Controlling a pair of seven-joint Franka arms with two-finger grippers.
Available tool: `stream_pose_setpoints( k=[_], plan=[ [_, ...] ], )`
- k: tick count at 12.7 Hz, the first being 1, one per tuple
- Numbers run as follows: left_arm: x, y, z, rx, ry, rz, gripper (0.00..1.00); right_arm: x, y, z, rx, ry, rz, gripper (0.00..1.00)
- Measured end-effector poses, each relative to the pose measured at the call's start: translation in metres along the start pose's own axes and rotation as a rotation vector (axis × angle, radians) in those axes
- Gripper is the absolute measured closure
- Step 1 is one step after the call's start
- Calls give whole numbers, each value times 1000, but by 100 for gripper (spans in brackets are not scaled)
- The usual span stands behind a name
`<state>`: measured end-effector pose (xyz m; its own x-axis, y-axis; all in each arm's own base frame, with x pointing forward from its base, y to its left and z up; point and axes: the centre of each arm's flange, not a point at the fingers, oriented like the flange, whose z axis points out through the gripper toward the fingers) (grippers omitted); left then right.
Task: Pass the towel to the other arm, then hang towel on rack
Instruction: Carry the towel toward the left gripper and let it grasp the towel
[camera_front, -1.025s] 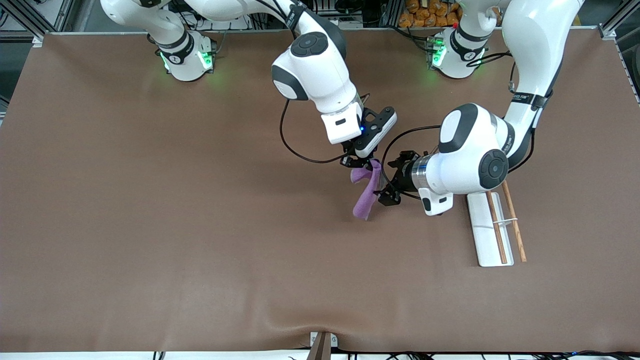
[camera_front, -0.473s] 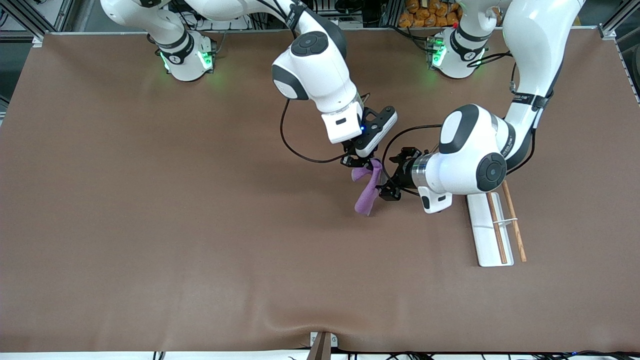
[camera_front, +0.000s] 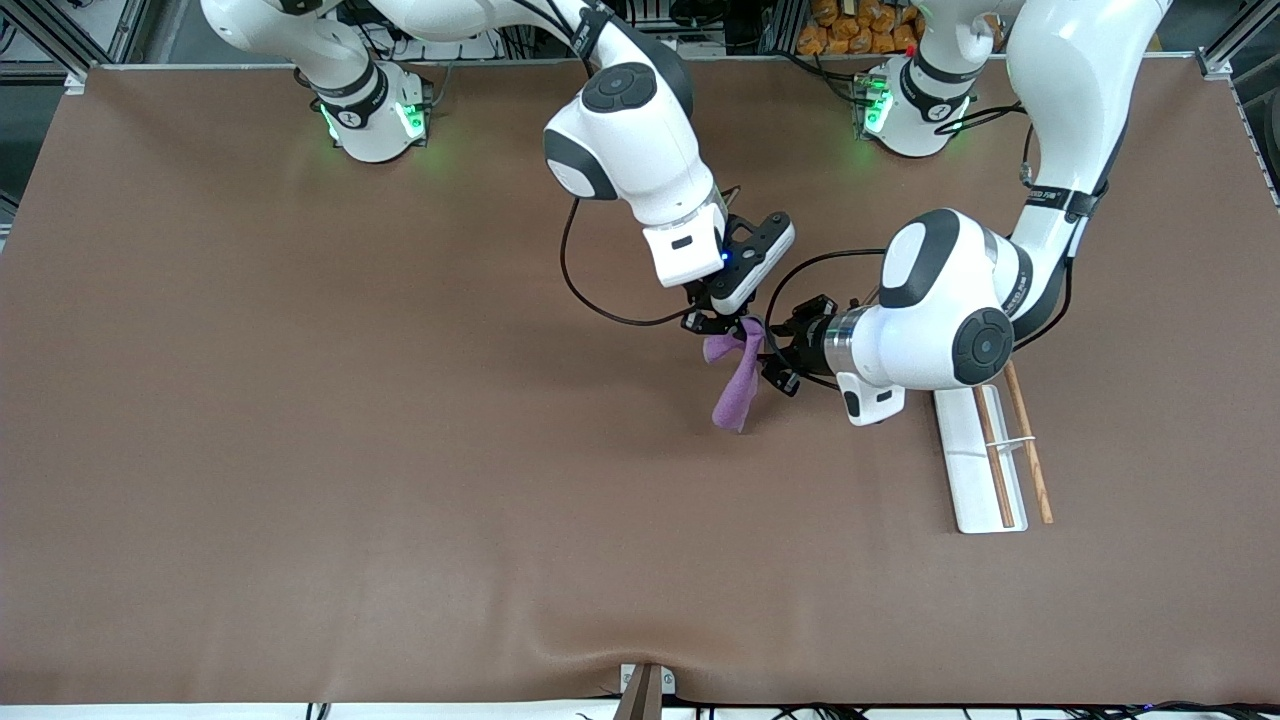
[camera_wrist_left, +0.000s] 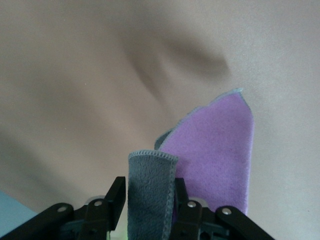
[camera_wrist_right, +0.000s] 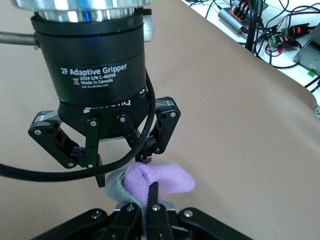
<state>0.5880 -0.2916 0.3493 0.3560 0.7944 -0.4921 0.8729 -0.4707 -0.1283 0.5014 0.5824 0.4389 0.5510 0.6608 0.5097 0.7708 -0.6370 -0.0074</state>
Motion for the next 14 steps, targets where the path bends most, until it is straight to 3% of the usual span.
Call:
stream_pose_setpoints(
  k=[4, 7, 12, 14],
  plan=[
    [1, 0, -3, -10, -34, -18, 97, 0, 0, 0, 0, 0, 0, 98],
    [10, 3, -23, -41, -35, -21, 97, 0, 0, 0, 0, 0, 0, 98],
    [38, -15, -117, -61, -50, 33, 97, 0, -2, 0, 2, 1, -2, 94],
    [61, -27, -150, -76, -54, 80, 97, 0, -3, 0, 3, 1, -3, 76]
  ],
)
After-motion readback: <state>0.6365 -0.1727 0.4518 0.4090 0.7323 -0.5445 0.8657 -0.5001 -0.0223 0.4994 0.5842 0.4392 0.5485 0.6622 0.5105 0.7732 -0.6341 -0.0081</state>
